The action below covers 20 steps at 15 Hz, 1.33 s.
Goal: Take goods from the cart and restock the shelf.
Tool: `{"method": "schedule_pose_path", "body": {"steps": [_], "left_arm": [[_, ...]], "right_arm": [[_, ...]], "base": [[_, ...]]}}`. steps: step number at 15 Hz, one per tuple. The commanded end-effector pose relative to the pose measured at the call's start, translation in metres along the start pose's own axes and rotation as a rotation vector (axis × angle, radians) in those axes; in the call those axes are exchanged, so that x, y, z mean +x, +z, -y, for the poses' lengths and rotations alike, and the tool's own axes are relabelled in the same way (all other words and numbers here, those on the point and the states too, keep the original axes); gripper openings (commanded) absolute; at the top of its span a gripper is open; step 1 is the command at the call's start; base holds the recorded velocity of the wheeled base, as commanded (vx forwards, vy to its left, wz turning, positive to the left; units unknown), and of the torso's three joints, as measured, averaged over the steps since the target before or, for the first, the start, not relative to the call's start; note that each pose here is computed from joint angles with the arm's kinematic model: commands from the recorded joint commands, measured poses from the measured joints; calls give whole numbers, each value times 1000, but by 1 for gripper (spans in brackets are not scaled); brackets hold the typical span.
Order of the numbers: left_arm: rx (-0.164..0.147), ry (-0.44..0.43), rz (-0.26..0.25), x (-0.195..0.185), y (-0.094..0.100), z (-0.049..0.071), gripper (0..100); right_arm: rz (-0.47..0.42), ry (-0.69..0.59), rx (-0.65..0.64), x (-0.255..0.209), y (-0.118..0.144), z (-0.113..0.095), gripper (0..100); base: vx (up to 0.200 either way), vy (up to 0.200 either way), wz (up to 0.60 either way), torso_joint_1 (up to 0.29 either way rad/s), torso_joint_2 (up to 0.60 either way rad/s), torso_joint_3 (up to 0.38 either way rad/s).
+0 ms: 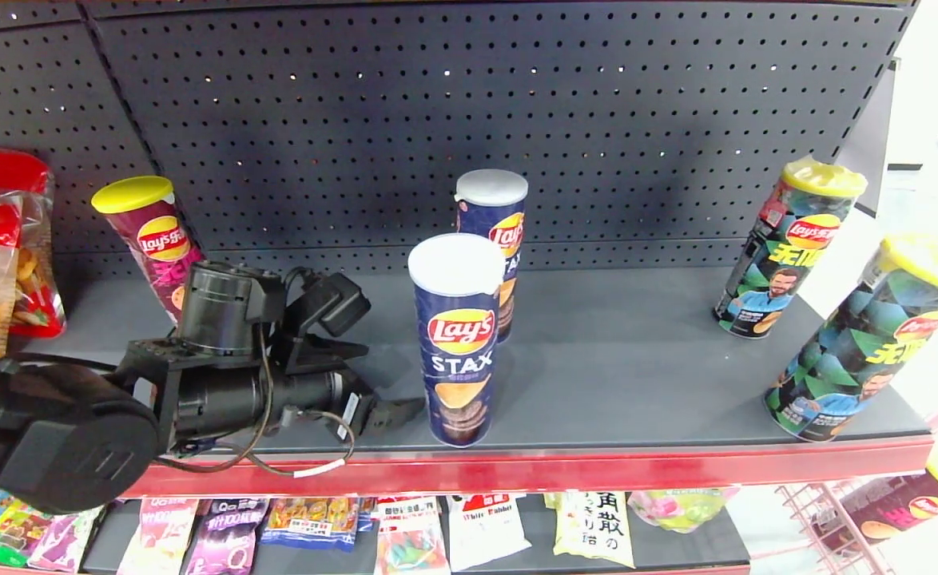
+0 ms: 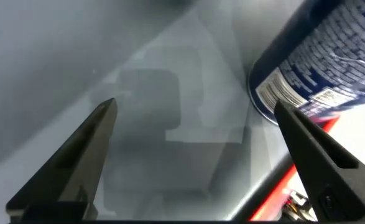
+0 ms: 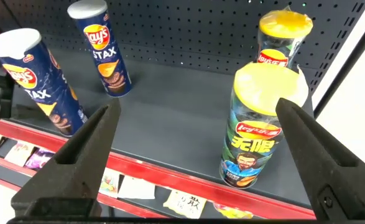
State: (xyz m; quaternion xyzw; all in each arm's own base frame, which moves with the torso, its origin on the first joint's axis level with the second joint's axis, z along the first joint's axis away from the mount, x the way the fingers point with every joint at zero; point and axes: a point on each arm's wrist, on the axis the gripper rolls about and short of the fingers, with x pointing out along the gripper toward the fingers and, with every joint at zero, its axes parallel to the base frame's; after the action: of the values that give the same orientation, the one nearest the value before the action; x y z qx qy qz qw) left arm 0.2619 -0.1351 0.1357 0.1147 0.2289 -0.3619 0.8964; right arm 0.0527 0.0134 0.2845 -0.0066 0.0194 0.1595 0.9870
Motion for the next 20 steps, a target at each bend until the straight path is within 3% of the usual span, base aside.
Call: {"method": "schedule_pose_path", "body": {"steps": [1, 13, 20], "left_arm": [[1, -3, 0, 6, 2, -1, 100], [20, -16, 13, 21, 10, 0, 100], [13, -8, 1, 16, 6, -1, 100]], "right_arm": [[-4, 0, 0, 1, 0, 0, 100], [-11, 1, 1, 3, -1, 0, 100], [-24, 1, 3, 3, -5, 0, 100]], "base": [[0, 0, 0, 0, 0, 0], [0, 0, 0, 0, 0, 0], [0, 0, 0, 0, 0, 0]]}}
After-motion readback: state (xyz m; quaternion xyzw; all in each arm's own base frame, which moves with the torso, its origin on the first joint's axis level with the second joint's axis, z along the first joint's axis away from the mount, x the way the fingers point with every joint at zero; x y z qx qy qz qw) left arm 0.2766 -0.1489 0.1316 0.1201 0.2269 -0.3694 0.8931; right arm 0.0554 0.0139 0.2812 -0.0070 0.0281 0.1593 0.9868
